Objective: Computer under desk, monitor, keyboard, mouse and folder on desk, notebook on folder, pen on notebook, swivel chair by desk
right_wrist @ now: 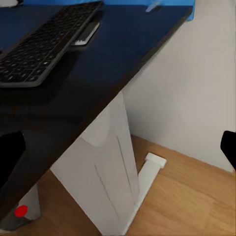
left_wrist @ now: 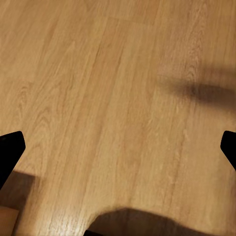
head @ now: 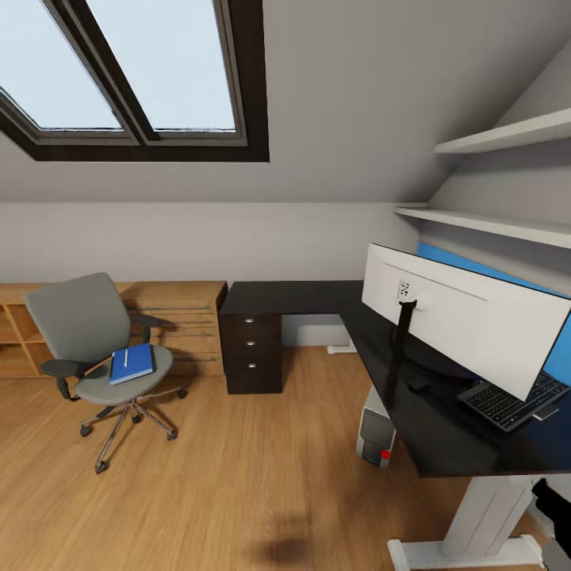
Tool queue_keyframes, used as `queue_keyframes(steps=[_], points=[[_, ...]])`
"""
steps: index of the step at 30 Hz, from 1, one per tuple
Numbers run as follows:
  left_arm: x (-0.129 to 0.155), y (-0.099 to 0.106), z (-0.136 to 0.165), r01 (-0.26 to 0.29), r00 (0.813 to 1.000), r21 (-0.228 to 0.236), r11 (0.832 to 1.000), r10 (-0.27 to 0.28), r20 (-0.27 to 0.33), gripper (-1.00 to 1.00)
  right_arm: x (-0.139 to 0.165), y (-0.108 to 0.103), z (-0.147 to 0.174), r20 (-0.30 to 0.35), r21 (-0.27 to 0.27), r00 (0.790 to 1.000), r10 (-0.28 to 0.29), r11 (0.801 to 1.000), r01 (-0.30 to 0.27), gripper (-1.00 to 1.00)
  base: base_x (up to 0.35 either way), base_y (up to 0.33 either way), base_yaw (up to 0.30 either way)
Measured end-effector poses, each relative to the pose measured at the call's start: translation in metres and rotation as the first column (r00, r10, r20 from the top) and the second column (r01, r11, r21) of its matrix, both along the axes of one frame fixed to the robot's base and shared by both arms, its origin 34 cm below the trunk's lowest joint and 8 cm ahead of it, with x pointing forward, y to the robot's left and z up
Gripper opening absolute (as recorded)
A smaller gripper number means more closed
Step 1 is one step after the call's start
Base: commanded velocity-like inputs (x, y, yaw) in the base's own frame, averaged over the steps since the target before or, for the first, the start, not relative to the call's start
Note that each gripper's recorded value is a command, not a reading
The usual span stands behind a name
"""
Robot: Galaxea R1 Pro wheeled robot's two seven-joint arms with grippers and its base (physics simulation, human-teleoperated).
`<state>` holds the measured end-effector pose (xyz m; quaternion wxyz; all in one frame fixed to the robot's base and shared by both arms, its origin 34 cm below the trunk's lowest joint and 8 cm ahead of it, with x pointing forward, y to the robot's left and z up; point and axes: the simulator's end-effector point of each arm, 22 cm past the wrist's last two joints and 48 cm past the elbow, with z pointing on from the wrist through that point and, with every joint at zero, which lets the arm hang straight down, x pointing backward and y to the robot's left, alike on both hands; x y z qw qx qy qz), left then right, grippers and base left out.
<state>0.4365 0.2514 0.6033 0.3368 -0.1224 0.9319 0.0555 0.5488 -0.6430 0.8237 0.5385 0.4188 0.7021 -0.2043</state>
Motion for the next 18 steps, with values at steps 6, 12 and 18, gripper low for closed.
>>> queue_keyframes(steps=[6,12,18], points=[[0.000,0.000,0.000,0.001,1.000,0.000,1.000,-0.001,0.000,1.00,0.026,-0.001,0.051,0.082,-0.052,0.997,-0.012,0.999,0.016,1.00,0.000,0.000,0.000],[0.000,-0.001,0.000,0.002,1.000,-0.001,1.000,-0.002,0.002,1.00,0.069,0.036,0.122,0.094,-0.141,0.994,0.059,0.989,-0.046,1.00,0.000,0.000,0.000],[0.001,-0.003,0.000,0.005,1.000,-0.002,1.000,-0.005,0.002,1.00,0.103,0.108,0.111,0.001,-0.136,0.978,0.208,0.969,-0.206,1.00,0.000,0.000,0.000]])
